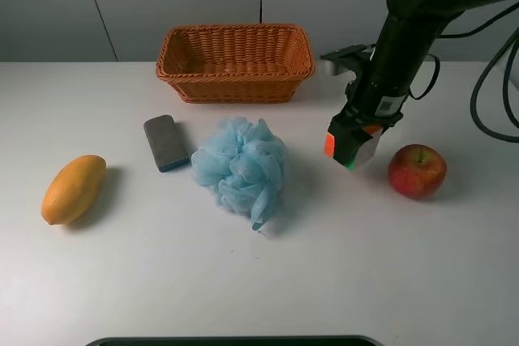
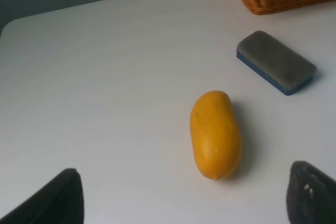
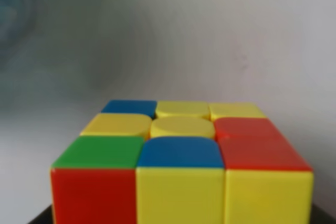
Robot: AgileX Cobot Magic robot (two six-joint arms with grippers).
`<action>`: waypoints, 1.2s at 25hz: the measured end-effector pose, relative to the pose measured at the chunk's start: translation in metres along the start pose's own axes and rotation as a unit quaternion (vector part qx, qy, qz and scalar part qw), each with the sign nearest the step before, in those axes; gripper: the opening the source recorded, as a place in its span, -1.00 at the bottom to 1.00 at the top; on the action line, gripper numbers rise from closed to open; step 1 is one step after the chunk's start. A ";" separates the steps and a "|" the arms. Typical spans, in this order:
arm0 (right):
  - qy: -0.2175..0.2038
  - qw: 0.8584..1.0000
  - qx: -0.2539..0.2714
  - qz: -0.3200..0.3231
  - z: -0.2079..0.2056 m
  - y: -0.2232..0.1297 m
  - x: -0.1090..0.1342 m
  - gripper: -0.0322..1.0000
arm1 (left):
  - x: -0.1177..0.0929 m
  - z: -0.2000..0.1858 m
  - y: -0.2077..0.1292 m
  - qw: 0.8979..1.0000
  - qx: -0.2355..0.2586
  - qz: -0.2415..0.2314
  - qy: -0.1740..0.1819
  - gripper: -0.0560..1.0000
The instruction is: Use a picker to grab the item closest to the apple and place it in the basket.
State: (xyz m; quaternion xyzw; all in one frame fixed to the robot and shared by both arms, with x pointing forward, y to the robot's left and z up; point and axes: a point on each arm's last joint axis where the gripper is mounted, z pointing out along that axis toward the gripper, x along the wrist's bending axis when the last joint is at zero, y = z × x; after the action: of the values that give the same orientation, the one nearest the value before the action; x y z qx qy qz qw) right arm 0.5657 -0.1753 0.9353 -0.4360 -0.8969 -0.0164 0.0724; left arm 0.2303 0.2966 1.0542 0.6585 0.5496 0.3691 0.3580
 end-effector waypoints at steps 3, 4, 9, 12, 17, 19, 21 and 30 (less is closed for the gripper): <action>0.000 1.000 -0.005 0.014 -0.025 0.011 0.000 -0.08 | 0.000 0.000 0.000 1.000 0.000 0.000 0.000 0.51; -0.001 1.000 -0.011 0.019 -0.033 0.015 0.000 -0.08 | 0.000 0.000 0.000 1.000 0.000 0.000 0.000 0.51; -0.019 0.996 -0.077 0.043 -0.077 0.036 -0.002 -0.08 | 0.000 0.000 0.000 1.000 0.000 0.000 0.000 0.51; -0.031 0.991 -0.123 0.052 -0.101 0.051 -0.004 -0.08 | 0.000 0.000 0.000 1.000 0.000 0.000 0.000 0.51; -0.036 0.982 -0.180 0.049 -0.121 0.084 -0.011 -0.08 | 0.000 0.000 0.000 1.000 0.000 0.000 0.000 0.51; -0.036 0.978 -0.201 0.047 -0.125 0.099 -0.015 -0.08 | 0.000 0.000 0.000 1.000 0.000 0.000 0.000 0.51; -0.038 0.975 -0.216 0.044 -0.126 0.112 -0.018 -0.08 | 0.000 0.000 0.000 1.000 0.000 0.000 0.000 0.51; -0.032 0.953 -0.299 0.035 -0.089 0.166 -0.020 -0.08 | 0.000 0.000 0.000 1.000 0.000 0.000 0.000 0.51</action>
State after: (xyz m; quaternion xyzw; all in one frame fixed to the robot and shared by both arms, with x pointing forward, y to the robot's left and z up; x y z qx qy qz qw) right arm 0.7186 -0.0961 1.0144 -0.4691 -0.8369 -0.2677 -0.0893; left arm 0.2303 0.2966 1.0542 0.6585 0.5496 0.3691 0.3580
